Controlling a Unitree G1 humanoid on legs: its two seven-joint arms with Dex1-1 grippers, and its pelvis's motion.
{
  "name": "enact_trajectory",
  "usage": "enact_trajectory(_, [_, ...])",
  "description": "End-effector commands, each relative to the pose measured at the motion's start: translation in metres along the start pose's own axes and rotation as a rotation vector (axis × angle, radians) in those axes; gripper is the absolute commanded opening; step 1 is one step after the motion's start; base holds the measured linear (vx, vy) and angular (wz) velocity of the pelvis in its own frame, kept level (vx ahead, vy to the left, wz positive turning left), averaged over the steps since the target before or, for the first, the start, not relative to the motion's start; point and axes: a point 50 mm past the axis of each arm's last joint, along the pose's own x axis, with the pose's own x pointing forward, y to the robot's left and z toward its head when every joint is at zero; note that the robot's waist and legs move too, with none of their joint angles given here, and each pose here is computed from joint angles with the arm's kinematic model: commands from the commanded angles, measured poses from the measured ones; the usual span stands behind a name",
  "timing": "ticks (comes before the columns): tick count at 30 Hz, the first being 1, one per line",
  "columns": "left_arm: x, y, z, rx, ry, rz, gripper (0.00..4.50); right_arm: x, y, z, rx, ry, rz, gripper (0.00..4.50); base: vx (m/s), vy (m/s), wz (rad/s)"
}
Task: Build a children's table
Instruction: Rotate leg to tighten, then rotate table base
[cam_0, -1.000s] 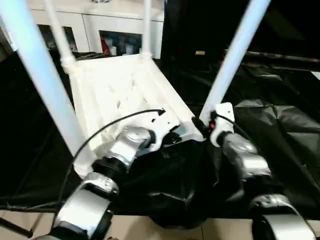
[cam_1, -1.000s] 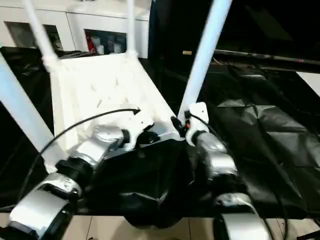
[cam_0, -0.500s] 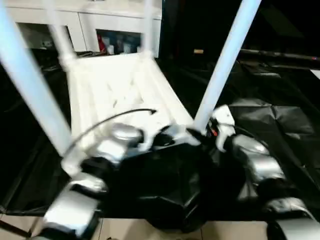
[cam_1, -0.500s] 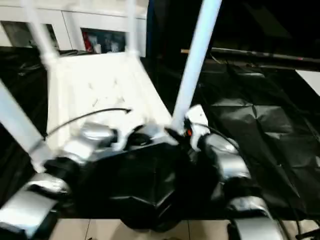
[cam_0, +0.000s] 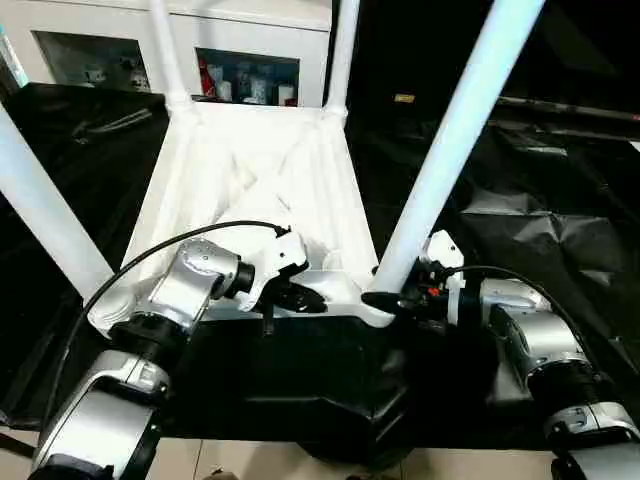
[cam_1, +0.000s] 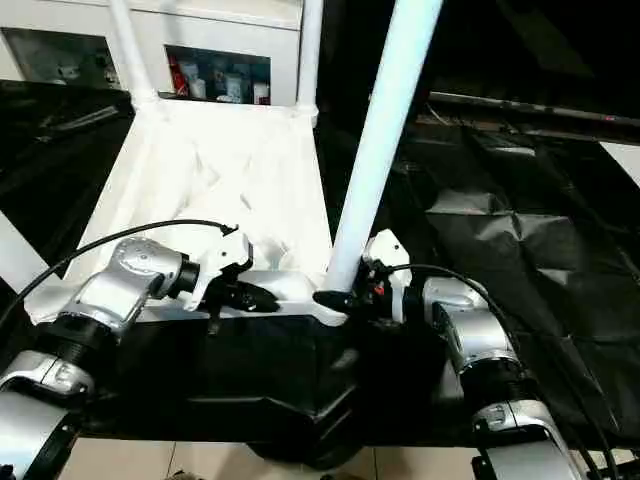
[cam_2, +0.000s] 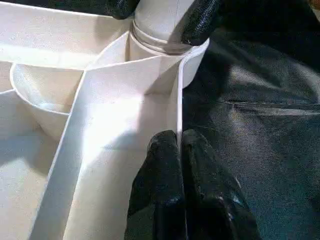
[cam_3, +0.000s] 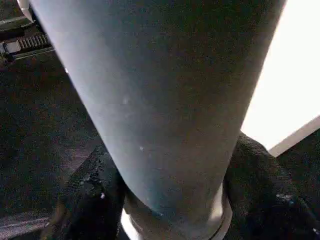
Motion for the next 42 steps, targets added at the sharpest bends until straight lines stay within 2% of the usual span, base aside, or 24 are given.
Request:
enact_trajectory(1, [0.012,-0.008,-0.017,-0.057,0.048,-0.023,0.0,0.001,0.007,-0.006,0.016,0.026,0.063,2.36,0.0,0.0,0.0])
enact_trajectory(4, [0.015,-0.001,-0.013,-0.062,0.019,0.075,0.0,0.003,0.009,-0.01,0.036,0.029,0.041,2.34,0.0,0.0,0.0])
enact_trajectory(6, [0.019,0.007,-0.008,-0.084,-0.013,0.196,0.0,0.007,0.008,-0.017,0.083,0.022,-0.057,2.34,0.0,0.0,0.0])
enact_trajectory(8, [0.021,0.01,-0.005,-0.097,-0.025,0.24,0.0,0.01,0.005,-0.02,0.096,0.018,-0.121,2.34,0.0,0.0,0.0])
enact_trajectory(9, [0.028,0.014,0.0,-0.129,-0.053,0.313,0.0,0.017,0.001,-0.026,0.148,0.008,-0.268,2.34,0.0,0.0,0.0])
enact_trajectory(14, [0.05,0.014,0.016,-0.172,-0.097,0.394,0.0,0.037,-0.002,-0.035,0.255,0.012,-0.525,2.13,-0.03,0.004,-0.02])
enact_trajectory(15, [0.06,0.012,0.024,-0.167,-0.111,0.406,0.0,0.045,-0.002,-0.034,0.302,0.0,-0.608,2.13,0.0,0.0,0.0])
enact_trajectory(18, [0.07,0.009,0.032,-0.146,-0.124,0.397,0.0,0.055,-0.002,-0.031,0.34,-0.022,-0.663,2.07,0.0,0.0,0.0])
enact_trajectory(19, [0.083,0.001,0.04,-0.114,-0.14,0.35,0.0,0.067,0.001,-0.022,0.336,-0.047,-0.67,2.07,0.0,0.0,0.0])
enact_trajectory(21, [0.085,-0.001,0.041,-0.107,-0.143,0.338,0.0,0.069,0.001,-0.02,0.331,-0.052,-0.668,2.07,0.0,0.0,0.0])
enact_trajectory(22, [0.09,-0.005,0.043,-0.082,-0.146,0.321,0.0,0.073,0.002,-0.015,0.252,-0.051,-0.656,2.07,0.0,0.0,0.0])
enact_trajectory(23, [0.09,-0.006,0.043,-0.07,-0.143,0.32,0.0,0.074,0.002,-0.013,0.227,-0.057,-0.649,2.07,0.0,0.0,0.0])
enact_trajectory(24, [0.09,-0.006,0.043,-0.053,-0.141,0.316,0.0,0.074,0.002,-0.012,0.227,-0.076,-0.639,2.4,0.0,0.0,0.0])
enact_trajectory(26, [0.085,-0.004,0.039,-0.013,-0.131,0.324,0.0,0.07,0.0,-0.01,0.254,-0.112,-0.628,2.73,0.0,0.0,0.0])
enact_trajectory(27, [0.084,-0.003,0.039,-0.008,-0.13,0.325,0.0,0.069,0.0,-0.01,0.25,-0.113,-0.626,2.73,0.0,0.0,0.0])
enact_trajectory(30, [0.079,-0.001,0.035,0.008,-0.122,0.328,0.0,0.065,-0.001,-0.008,0.21,-0.114,-0.616,2.99,0.0,0.0,0.0])
enact_trajectory(33, [0.069,0.004,0.03,0.009,-0.113,0.333,0.0,0.054,0.0,-0.006,0.156,-0.121,-0.493,2.99,0.0,0.0,0.0])
enact_trajectory(34, [0.065,0.005,0.028,0.014,-0.11,0.332,0.0,0.045,0.0,-0.006,0.13,-0.12,-0.446,2.99,0.0,0.0,0.0])
enact_trajectory(35, [0.058,0.008,0.025,0.026,-0.106,0.334,0.0,0.025,-0.001,-0.007,0.08,-0.113,-0.366,2.99,0.0,0.0,0.0])
enact_trajectory(36, [0.057,0.009,0.024,0.03,-0.106,0.333,0.0,0.02,0.0,-0.007,0.069,-0.111,-0.349,2.99,0.0,0.0,0.0])
enact_trajectory(37, [0.053,0.01,0.022,0.032,-0.103,0.335,0.0,0.006,-0.001,-0.008,0.05,-0.102,-0.316,2.99,0.0,0.0,0.0])
enact_trajectory(39, [0.051,0.011,0.021,0.033,-0.102,0.335,0.0,-0.003,-0.001,-0.009,0.041,-0.095,-0.298,2.99,0.0,0.0,0.0])
enact_trajectory(41, [0.045,0.012,0.02,0.055,-0.116,0.318,0.0,-0.03,0.0,-0.01,0.032,-0.078,-0.245,2.99,0.0,0.0,0.0])
enact_trajectory(42, [0.045,0.012,0.02,0.055,-0.116,0.318,0.0,-0.03,0.0,-0.01,0.032,-0.078,-0.245,2.99,0.0,0.0,0.0])
